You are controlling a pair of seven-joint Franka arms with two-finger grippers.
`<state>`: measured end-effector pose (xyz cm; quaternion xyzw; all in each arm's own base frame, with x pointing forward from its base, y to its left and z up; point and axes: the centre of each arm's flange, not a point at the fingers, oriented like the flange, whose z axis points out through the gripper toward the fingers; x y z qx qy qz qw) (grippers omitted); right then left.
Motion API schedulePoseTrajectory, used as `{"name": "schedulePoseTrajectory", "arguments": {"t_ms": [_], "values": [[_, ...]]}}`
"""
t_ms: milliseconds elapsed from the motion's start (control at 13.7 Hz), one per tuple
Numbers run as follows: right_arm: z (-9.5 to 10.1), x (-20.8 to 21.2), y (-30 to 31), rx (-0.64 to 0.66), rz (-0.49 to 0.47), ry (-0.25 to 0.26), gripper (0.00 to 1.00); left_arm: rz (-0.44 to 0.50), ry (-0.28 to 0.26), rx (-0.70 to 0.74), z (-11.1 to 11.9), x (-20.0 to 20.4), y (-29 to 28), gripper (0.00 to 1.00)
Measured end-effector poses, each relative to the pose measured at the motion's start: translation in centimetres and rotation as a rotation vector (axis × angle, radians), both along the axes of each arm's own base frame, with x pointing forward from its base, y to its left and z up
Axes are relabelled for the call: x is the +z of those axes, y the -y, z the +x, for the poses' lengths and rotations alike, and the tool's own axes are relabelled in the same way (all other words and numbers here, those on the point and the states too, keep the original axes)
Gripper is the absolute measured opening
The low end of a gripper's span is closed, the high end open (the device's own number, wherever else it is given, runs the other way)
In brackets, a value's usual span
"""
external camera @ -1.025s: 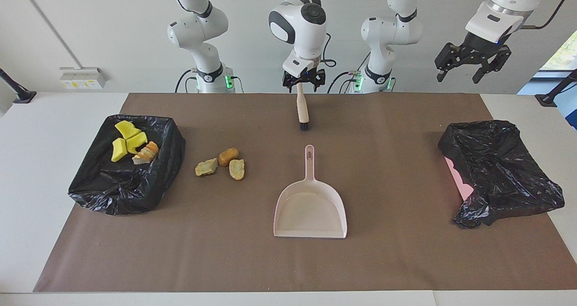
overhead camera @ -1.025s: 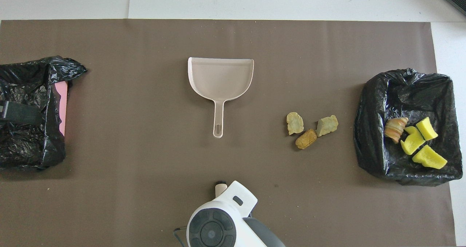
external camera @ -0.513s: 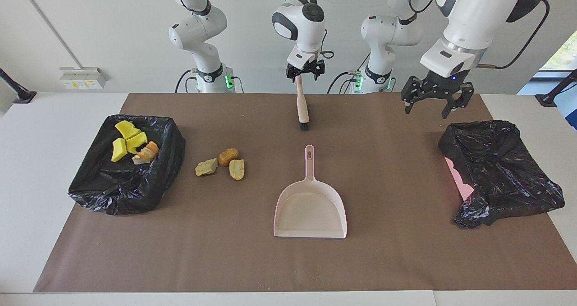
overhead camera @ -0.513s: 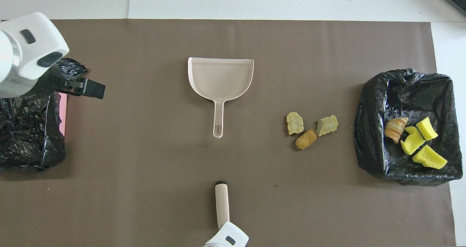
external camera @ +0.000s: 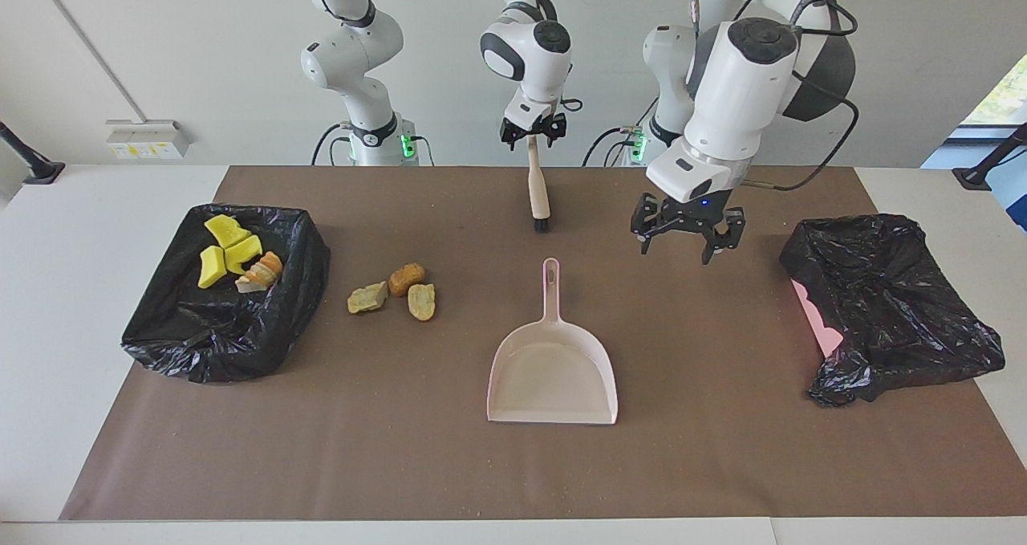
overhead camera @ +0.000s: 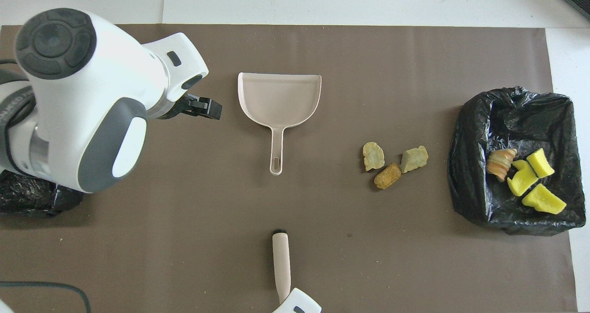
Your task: Sweep and dump trash in bin
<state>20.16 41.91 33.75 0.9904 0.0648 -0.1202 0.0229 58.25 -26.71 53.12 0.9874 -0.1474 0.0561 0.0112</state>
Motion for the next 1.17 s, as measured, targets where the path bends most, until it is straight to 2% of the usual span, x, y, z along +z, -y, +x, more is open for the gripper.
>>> {"name": "schedulePoseTrajectory", "arguments": {"t_ms": [73, 220, 293, 439, 513, 805, 1025, 1172], "values": [[0.0, -0.1, 0.0, -0.007, 0.004, -0.006, 0.96, 0.0, -0.006, -0.005, -0.2, -2.0, 2.4, 1.0], [0.1, -0.1, 0.0, -0.015, 0.019, 0.002, 0.75, 0.006, -0.024, -0.028, -1.1, -6.2, 6.9, 1.0], [0.1, -0.3, 0.0, -0.018, 0.026, 0.008, 0.61, 0.007, -0.029, -0.038, -1.9, -8.0, 8.8, 1.0], [0.1, -0.4, 0.1, -0.028, 0.028, 0.012, 0.36, 0.002, -0.026, -0.033, -3.0, -10.9, 11.3, 1.0], [0.2, -0.4, 0.1, -0.036, 0.027, 0.013, 0.26, 0.003, -0.029, -0.036, -3.4, -12.2, 11.9, 1.0], [1.6, 1.2, 0.8, -0.062, 0.035, 0.029, 0.26, 0.021, -0.056, -0.063, -5.8, -16.5, 13.4, 1.0], [3.4, 4.2, 3.9, -0.068, -0.038, 0.039, 0.26, 0.023, -0.058, -0.05, -5.9, -17.8, 13.3, 1.0], [5.3, 6.6, 7.2, -0.069, -0.082, 0.054, 0.26, 0.006, -0.034, -0.047, -5.6, -17.5, 13.4, 0.96]]}}
